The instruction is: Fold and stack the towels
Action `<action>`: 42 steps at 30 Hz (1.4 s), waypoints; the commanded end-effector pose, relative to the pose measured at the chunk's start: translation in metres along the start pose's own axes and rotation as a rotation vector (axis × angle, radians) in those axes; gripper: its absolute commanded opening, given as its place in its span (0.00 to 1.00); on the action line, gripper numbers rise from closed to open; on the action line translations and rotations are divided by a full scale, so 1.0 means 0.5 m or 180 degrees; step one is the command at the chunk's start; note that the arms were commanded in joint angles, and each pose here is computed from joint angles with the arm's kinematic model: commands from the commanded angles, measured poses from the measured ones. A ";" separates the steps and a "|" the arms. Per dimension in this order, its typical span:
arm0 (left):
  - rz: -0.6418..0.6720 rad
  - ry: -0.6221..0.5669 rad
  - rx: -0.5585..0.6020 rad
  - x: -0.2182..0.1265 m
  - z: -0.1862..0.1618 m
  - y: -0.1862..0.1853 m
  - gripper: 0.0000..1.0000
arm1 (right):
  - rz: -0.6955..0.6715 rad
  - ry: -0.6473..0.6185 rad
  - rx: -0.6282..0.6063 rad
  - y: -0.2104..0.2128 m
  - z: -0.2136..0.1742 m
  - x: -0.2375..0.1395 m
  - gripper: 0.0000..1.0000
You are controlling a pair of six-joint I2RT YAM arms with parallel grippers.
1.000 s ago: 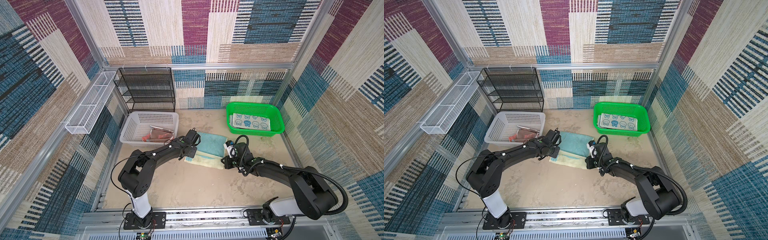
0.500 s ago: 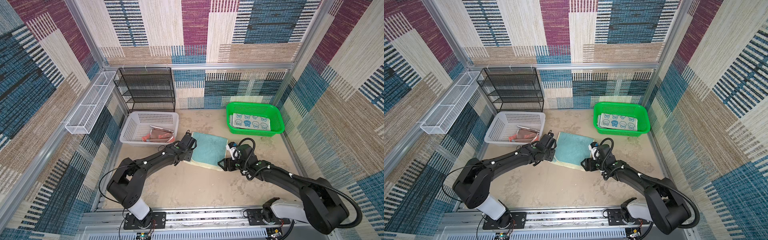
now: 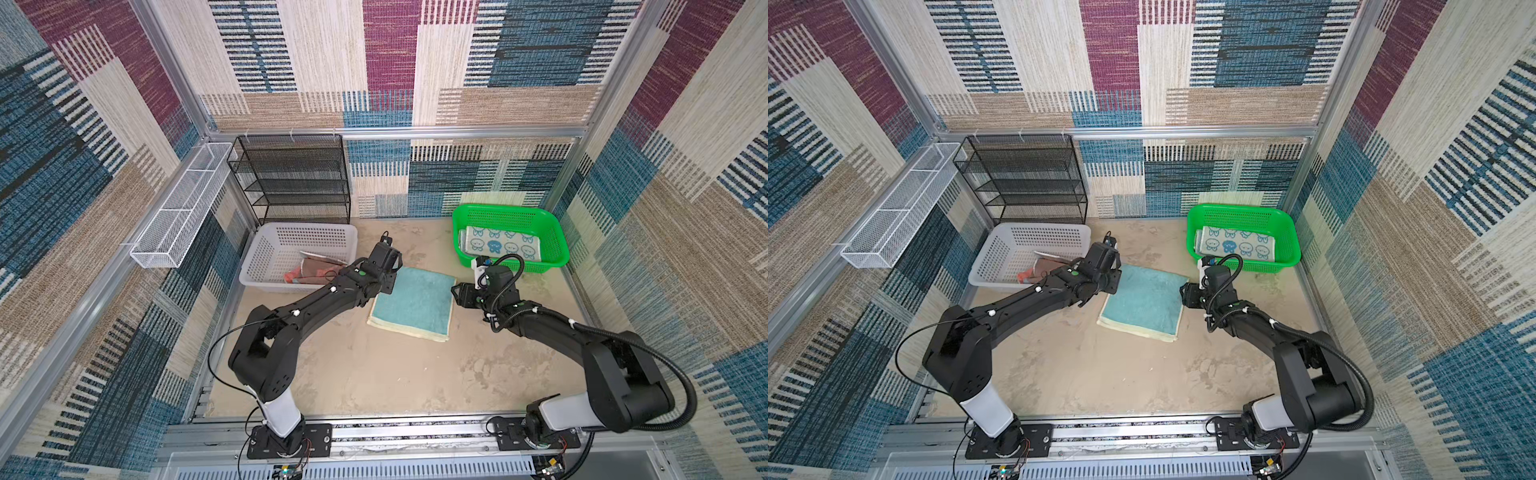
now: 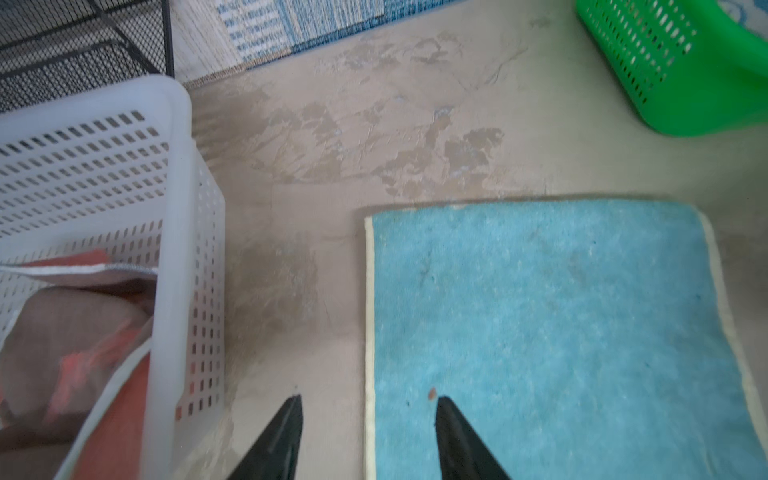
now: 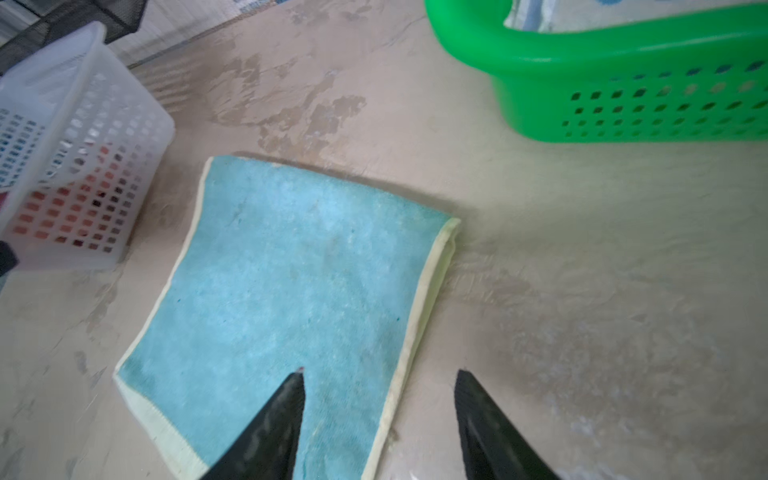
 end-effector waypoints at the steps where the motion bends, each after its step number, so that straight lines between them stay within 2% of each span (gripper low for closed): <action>1: 0.0045 -0.0015 0.0047 0.033 0.031 0.002 0.57 | -0.0145 -0.0234 0.0098 -0.022 0.041 0.034 0.59; 12: -0.0098 0.0187 -0.0097 0.151 0.069 0.000 0.60 | -0.0267 -0.0108 0.0152 -0.049 0.040 0.147 0.53; 20: -0.0211 0.0413 -0.0177 0.225 0.053 -0.008 0.57 | -0.0333 -0.0126 0.0178 -0.061 0.036 0.172 0.45; 26: -0.0231 0.0582 -0.0190 0.266 0.030 -0.016 0.53 | -0.0349 -0.0147 0.0176 -0.064 0.033 0.168 0.34; 29: -0.0236 0.0642 -0.0228 0.279 0.020 -0.017 0.48 | -0.0317 -0.0157 0.0174 -0.061 0.035 0.169 0.29; 31: -0.0246 0.0666 -0.0244 0.285 0.015 -0.017 0.41 | -0.0306 -0.0157 0.0169 -0.059 0.035 0.169 0.23; 34: -0.0273 0.0675 -0.0250 0.290 0.011 -0.018 0.31 | -0.0288 -0.0166 0.0154 -0.056 0.038 0.168 0.21; 40: -0.0304 0.0699 -0.0266 0.303 0.007 -0.021 0.17 | -0.0224 -0.0201 0.0122 -0.049 0.044 0.165 0.17; 42: -0.0308 0.0702 -0.0265 0.305 0.006 -0.021 0.10 | -0.0195 -0.0204 0.0119 -0.046 0.045 0.167 0.13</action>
Point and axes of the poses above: each gripper's point midway between its finger pads, its own x axis out along the fingers, its own y axis along the line the jaws close on, z = x × y, the point moved 1 cm from there along -x, back along the fingers, and after that the axes turned 3 degrees about -x, right-handed, at the moved point
